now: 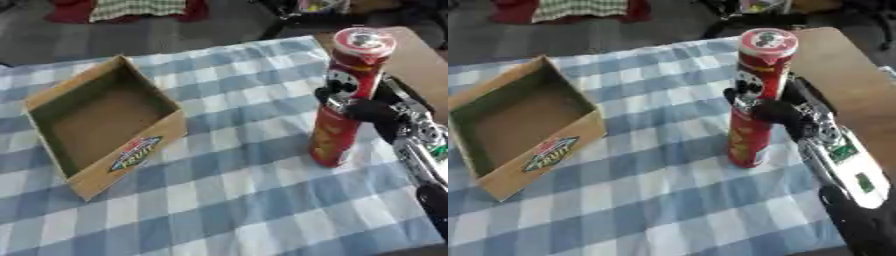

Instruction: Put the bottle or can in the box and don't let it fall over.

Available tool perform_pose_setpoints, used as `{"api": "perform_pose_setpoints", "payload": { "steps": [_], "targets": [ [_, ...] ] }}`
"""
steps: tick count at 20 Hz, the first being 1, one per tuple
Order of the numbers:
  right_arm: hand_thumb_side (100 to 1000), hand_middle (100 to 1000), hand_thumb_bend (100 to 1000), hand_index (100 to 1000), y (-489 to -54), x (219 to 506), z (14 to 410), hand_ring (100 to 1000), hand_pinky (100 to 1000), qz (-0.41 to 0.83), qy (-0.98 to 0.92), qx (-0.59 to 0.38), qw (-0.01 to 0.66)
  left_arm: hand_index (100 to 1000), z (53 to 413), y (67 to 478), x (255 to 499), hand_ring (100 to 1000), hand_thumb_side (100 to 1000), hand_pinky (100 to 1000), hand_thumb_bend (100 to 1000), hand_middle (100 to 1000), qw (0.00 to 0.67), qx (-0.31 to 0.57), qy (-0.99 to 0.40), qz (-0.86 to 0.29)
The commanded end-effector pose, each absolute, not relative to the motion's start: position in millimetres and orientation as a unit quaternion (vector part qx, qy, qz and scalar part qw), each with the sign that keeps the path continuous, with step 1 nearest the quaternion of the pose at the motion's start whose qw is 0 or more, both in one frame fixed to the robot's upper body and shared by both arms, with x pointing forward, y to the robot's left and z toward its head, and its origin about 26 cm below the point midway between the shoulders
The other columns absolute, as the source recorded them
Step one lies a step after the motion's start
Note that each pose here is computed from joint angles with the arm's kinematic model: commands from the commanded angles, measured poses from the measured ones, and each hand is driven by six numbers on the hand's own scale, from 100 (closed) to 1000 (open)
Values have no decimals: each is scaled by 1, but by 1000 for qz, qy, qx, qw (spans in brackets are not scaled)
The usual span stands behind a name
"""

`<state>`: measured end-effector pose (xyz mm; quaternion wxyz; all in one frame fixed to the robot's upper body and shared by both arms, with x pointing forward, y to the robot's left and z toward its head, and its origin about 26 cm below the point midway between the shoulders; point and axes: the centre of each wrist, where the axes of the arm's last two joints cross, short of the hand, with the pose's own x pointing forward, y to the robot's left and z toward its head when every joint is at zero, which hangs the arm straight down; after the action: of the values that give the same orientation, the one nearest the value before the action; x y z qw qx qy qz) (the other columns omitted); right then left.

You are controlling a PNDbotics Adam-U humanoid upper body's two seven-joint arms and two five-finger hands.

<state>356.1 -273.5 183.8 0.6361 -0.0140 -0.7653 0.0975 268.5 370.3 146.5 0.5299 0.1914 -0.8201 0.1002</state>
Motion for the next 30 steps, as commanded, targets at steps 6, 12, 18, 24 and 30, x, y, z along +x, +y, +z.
{"api": "perform_pose_setpoints", "payload": {
  "steps": [6,12,18,24,30],
  "targets": [
    [100,475,100,381,-252,354,236,511,829,112,-810,14,576,751,154,373,266,776,100,1000,367,892,521,196,-826,89],
    [100,468,100,367,-215,349,267,503,825,127,-840,77,521,752,154,371,267,777,100,1000,355,892,523,190,-827,80],
    [100,467,100,367,-160,356,295,501,823,152,-850,141,484,753,155,368,269,776,100,1000,350,892,525,182,-828,73],
    [100,468,100,368,-108,371,313,502,820,168,-849,165,474,753,159,364,273,776,100,1000,345,892,520,170,-834,68],
    [100,470,100,369,-55,394,324,503,814,174,-853,134,474,752,166,355,280,775,100,1000,343,892,513,148,-844,56]
  ]
}}
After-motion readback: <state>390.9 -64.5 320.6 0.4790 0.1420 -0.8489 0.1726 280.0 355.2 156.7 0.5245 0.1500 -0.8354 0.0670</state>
